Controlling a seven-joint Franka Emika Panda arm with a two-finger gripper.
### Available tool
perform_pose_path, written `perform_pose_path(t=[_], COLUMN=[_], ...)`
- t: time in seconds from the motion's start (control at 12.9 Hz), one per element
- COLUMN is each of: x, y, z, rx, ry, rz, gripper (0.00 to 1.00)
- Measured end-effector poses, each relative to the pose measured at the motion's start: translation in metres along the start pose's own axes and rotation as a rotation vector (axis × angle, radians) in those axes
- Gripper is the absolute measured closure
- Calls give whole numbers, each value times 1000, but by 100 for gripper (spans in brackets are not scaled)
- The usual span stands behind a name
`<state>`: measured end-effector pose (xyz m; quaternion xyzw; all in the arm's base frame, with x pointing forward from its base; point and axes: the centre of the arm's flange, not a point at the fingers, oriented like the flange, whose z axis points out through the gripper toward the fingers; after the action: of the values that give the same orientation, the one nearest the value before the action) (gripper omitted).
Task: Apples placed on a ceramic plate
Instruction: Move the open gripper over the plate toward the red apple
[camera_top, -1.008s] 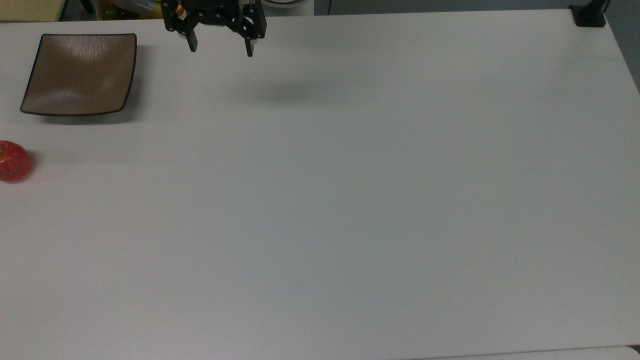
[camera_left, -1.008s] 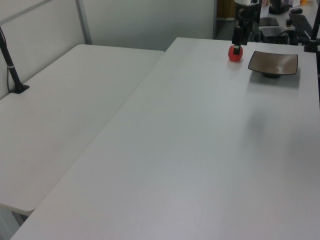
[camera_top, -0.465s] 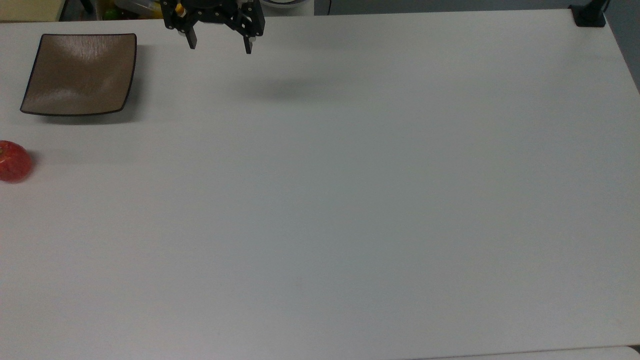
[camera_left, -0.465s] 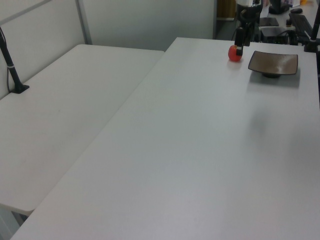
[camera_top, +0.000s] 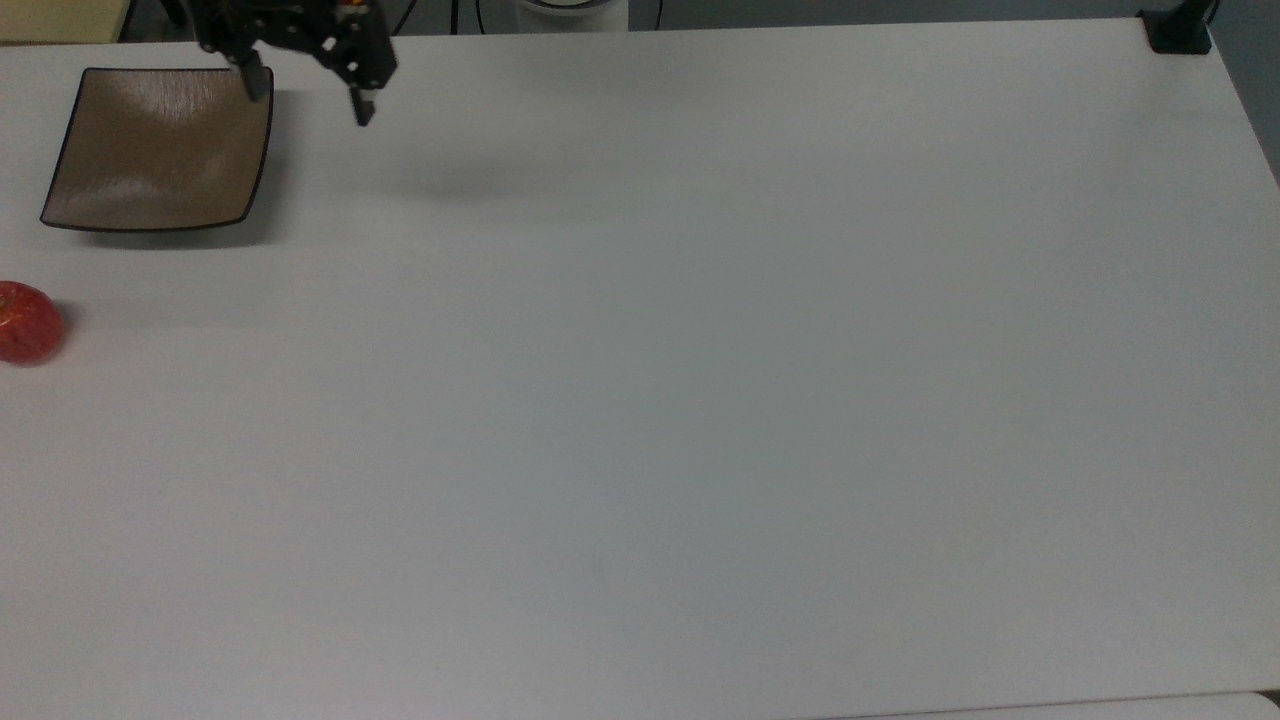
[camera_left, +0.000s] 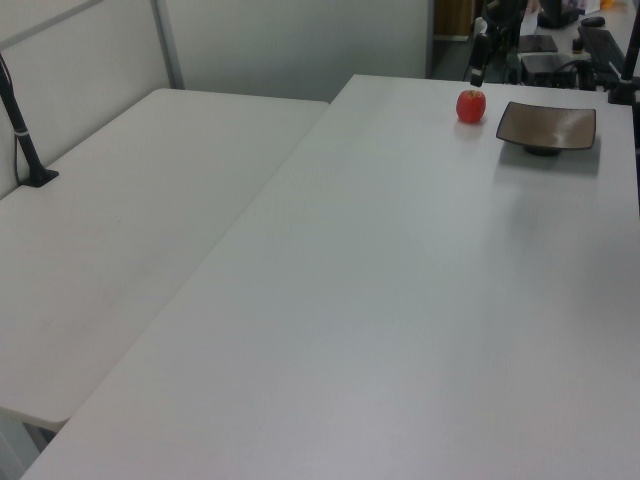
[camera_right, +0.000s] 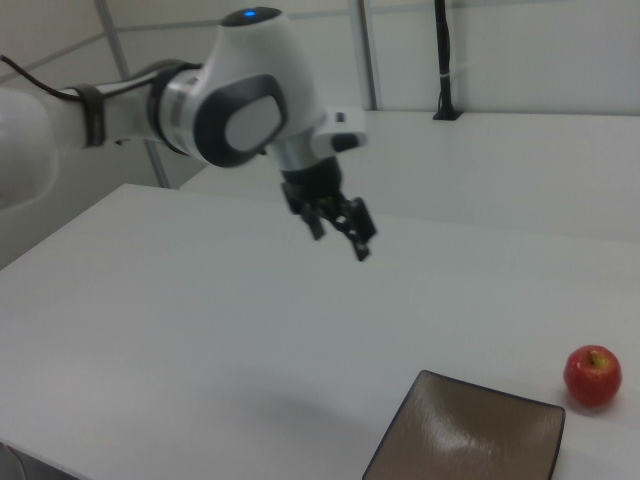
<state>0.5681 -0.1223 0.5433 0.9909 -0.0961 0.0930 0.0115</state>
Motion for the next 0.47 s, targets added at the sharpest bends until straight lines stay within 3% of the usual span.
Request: perform_pose_path(t=[0.23,0.47], x=[15,30], y=[84,128], z=[29,66], rx=[-51,-93], ry=[96,204], rz=[132,261], gripper=[0,0])
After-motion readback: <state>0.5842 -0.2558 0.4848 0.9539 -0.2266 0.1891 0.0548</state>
